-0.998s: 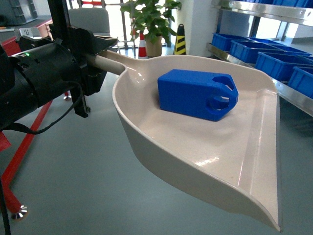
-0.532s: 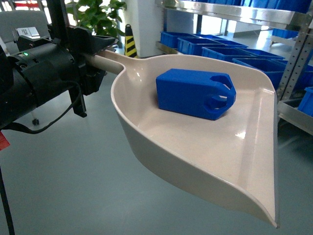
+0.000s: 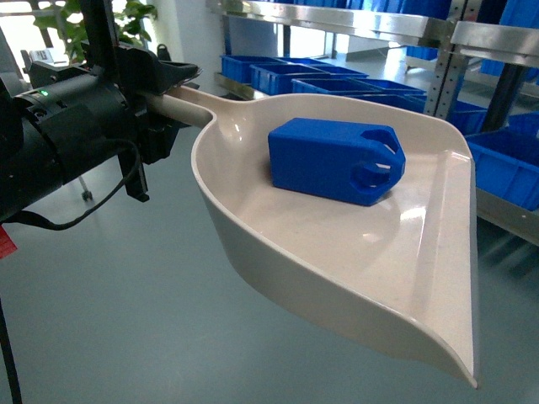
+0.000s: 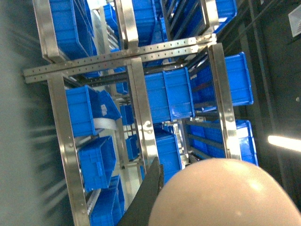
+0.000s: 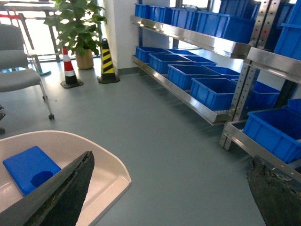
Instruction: Place part in tray to right shelf
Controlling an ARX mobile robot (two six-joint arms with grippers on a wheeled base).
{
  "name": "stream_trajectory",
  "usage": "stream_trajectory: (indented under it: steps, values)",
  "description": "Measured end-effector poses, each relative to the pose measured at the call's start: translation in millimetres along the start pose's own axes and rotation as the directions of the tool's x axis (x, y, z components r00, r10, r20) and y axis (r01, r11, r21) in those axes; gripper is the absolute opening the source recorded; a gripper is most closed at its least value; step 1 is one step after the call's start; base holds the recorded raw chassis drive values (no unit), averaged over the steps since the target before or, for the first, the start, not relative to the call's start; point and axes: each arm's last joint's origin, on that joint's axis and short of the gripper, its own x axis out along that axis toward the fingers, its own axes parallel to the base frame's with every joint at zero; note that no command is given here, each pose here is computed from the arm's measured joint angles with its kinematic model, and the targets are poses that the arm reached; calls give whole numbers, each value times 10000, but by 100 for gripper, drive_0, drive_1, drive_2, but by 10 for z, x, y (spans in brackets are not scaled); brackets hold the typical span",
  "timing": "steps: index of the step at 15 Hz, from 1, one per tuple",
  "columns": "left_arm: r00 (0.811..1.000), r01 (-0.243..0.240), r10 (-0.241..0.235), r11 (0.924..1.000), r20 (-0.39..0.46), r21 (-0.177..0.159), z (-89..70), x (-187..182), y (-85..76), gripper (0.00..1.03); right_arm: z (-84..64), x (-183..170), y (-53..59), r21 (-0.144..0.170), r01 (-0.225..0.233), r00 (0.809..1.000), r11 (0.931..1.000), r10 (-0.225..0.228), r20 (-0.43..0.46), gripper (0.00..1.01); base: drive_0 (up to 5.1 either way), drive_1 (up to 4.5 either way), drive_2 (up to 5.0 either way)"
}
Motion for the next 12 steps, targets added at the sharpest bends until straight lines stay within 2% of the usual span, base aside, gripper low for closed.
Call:
stream_trajectory:
  steps: [12]
  values:
    - [10000,6,-6,10000,-41,-1,-5,1,-1,12,0,0,0,0,0,10000,10000,0,-4,98,-154,-154,-154]
